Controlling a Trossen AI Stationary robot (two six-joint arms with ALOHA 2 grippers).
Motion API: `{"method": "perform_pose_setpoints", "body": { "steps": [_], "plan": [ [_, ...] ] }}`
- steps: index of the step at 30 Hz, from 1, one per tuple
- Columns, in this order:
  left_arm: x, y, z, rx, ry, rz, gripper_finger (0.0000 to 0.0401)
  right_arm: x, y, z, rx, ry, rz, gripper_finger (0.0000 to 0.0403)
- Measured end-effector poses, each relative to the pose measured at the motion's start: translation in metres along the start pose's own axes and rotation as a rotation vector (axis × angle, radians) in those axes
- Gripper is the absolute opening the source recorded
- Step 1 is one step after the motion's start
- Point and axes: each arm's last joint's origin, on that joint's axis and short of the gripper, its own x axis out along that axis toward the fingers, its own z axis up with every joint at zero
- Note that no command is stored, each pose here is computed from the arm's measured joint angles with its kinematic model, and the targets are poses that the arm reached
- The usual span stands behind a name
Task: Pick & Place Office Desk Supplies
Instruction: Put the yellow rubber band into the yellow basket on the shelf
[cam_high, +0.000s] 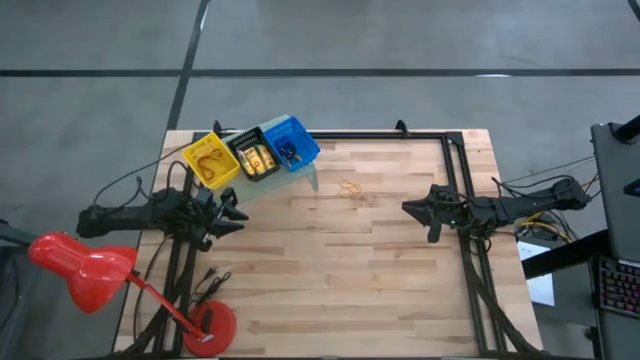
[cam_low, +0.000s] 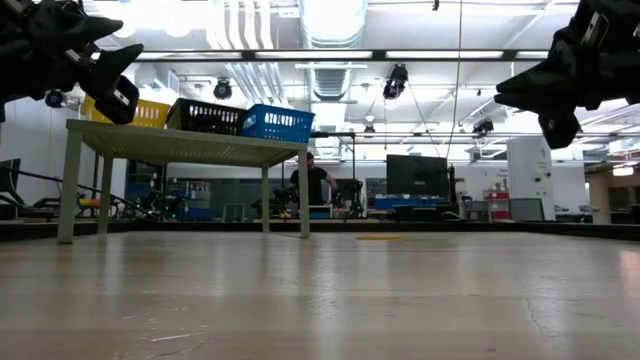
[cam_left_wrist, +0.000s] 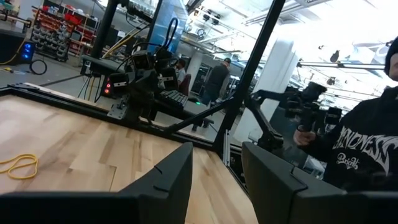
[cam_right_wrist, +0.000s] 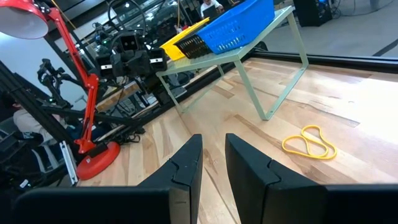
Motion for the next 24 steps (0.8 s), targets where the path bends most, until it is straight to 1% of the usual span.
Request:
{"method": "perform_pose_setpoints", "body": {
  "steps": [8,24],
  "plan": [
    [0.0001,-0.0004,0.0017,-0.009,-0.02,0.0,0.0143,0.0,0.0,0.0,0.0,0.0,0.0,0.0068],
    [0.0001,-0.0003,0.0014,-0.004,-0.017,0.0,0.0143,0.0,0.0,0.0,0.0,0.0,0.0,0.0068]
  ]
}}
